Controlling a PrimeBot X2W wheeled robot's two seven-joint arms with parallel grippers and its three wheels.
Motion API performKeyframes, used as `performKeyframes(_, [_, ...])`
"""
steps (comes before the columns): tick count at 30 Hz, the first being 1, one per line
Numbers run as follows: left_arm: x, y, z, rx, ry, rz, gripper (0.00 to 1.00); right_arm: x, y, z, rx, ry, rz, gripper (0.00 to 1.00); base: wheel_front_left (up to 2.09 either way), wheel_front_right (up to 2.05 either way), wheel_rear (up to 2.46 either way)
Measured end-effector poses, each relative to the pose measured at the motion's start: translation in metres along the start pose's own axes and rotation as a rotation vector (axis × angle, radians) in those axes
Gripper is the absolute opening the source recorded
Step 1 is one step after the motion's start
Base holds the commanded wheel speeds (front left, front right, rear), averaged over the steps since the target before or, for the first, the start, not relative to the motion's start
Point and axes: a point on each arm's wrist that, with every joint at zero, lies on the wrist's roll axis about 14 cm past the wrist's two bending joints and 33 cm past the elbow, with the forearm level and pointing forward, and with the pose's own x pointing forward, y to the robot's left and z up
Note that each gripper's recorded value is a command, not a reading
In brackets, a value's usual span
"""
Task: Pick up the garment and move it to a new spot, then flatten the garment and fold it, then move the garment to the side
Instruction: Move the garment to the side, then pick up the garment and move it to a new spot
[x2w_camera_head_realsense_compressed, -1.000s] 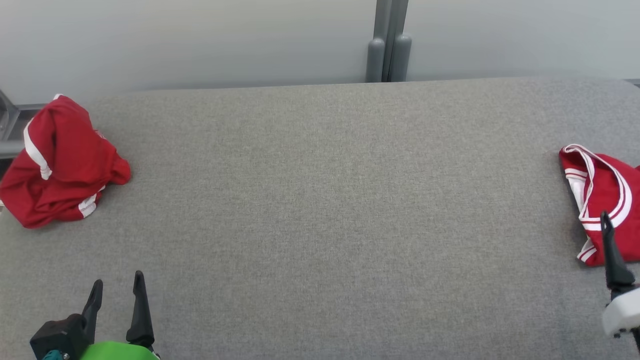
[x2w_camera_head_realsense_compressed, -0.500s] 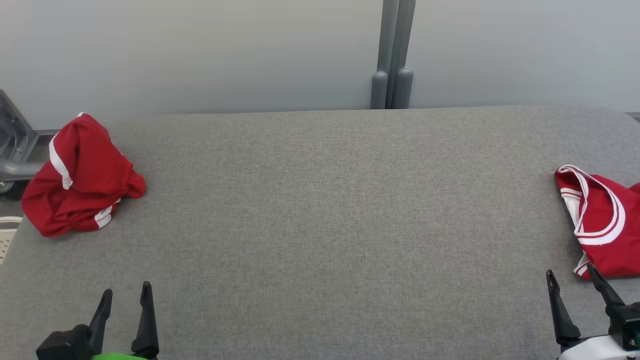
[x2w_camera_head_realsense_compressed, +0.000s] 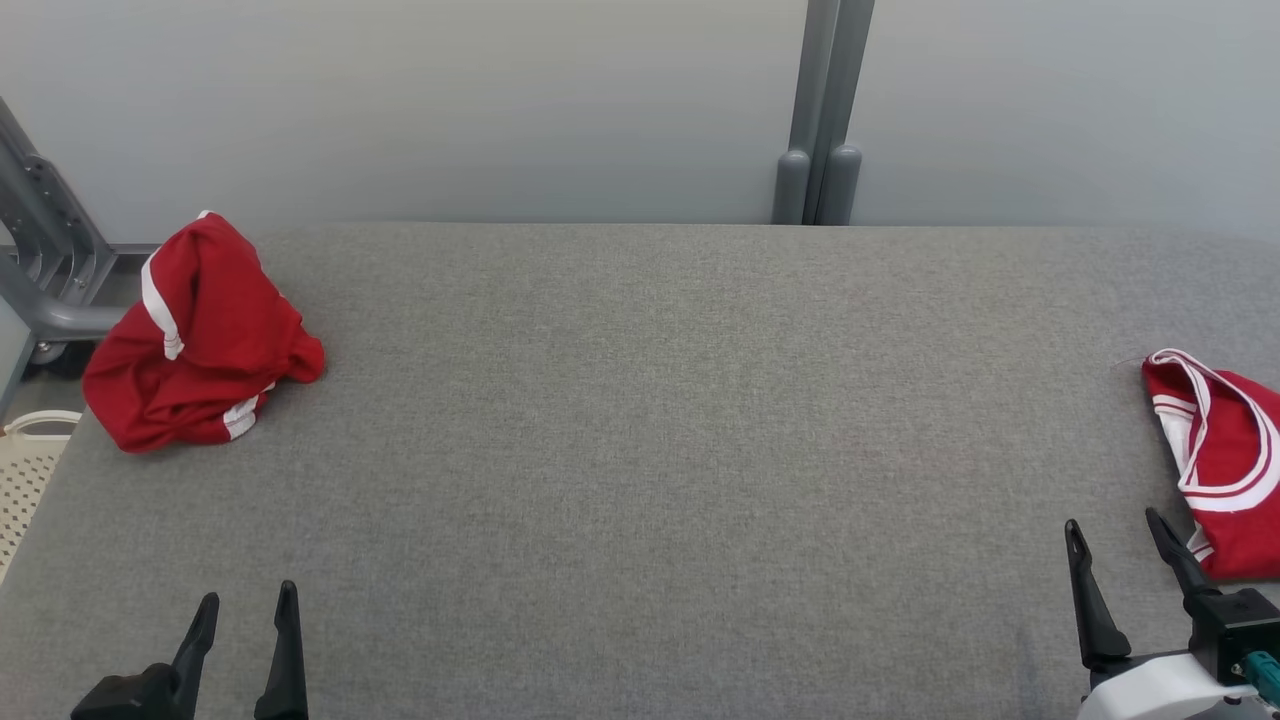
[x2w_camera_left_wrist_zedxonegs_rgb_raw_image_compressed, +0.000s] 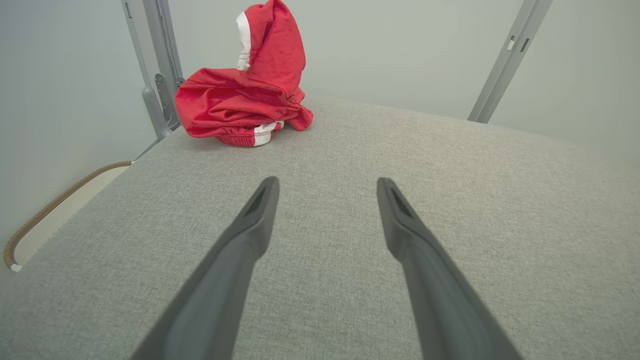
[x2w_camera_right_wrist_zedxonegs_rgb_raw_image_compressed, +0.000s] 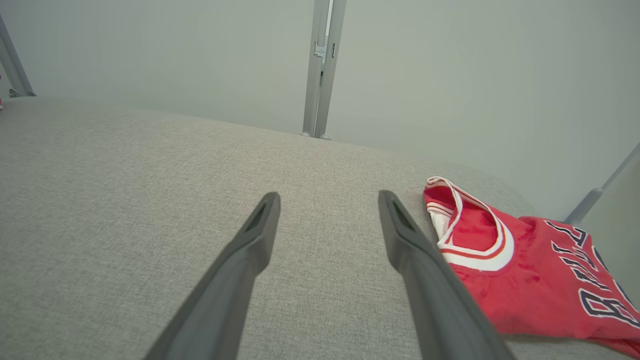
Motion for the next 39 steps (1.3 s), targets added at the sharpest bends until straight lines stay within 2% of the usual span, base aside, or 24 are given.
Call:
performKeyframes(16, [-0.001,0.004,-0.004,0.004,0.003,-0.016,1.00,0.003,0.001,-0.001,0.013,0.001,-0.007,1.00,0.00,0.00,0.00])
performKeyframes(24, [-0.007,0.010,-0.004,-0.002,-0.005,0.008,1.00,0.009,0.017,-0.001,-0.001,0.001,0.051,1.00,0.00,0.00,0.00])
performKeyframes(31, [-0.027,0.034,-0.001,0.006,-0.025,0.091,1.00,0.027,0.060,0.001,0.010,-0.005,0.178,1.00,0.00,0.00,0.00])
performKeyframes(36, [-0.057,0.064,0.001,0.014,-0.039,0.193,1.00,0.045,0.109,0.014,0.029,-0.042,0.310,1.00,0.00,0.00,0.00])
performKeyframes(39, [-0.082,0.088,0.005,0.003,-0.063,0.298,1.00,0.053,0.151,0.024,0.039,-0.067,0.424,1.00,0.00,0.00,0.00])
